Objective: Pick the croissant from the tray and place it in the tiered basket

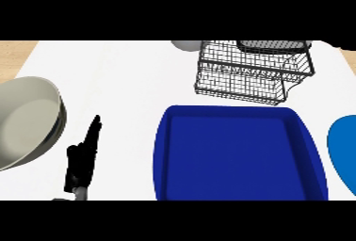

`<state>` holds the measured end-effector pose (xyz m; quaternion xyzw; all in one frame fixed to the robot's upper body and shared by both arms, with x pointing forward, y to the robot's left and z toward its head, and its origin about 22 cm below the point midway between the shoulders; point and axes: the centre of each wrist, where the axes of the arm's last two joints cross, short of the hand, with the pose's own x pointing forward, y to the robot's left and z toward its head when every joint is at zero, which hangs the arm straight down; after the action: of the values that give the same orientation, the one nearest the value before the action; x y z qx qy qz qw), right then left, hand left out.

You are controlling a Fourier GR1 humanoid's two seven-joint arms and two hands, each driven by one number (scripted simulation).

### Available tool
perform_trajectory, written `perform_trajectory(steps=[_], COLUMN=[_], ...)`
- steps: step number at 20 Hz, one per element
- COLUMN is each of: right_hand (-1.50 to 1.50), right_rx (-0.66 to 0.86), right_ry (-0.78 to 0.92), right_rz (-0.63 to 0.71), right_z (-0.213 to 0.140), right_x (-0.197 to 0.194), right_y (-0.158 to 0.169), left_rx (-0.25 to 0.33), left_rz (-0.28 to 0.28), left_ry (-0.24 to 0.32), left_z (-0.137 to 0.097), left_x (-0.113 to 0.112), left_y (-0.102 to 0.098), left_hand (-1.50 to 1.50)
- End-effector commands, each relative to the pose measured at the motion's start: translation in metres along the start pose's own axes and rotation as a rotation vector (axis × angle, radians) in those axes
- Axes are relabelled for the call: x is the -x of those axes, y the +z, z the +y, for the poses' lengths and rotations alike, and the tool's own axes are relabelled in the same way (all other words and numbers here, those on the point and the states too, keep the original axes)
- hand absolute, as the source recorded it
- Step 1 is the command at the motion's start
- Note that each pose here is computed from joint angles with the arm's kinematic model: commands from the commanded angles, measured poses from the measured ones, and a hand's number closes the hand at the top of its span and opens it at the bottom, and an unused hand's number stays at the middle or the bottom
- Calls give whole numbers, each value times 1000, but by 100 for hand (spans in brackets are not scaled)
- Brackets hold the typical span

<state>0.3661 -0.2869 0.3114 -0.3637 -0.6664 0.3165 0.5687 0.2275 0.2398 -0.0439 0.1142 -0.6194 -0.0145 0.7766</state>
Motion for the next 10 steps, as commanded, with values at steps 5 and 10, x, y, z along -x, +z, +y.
perform_trajectory(steps=[5,10], right_hand=[150,150], right_rx=[-42,-42], right_ry=[62,8], right_rz=[27,67], right_z=[60,96], right_x=[2,7], right_y=[-37,-52], left_rx=[11,15], left_rz=[33,34], left_ry=[-6,-3], left_z=[-4,10], left_x=[14,12], left_y=[11,1], left_hand=[0,0])
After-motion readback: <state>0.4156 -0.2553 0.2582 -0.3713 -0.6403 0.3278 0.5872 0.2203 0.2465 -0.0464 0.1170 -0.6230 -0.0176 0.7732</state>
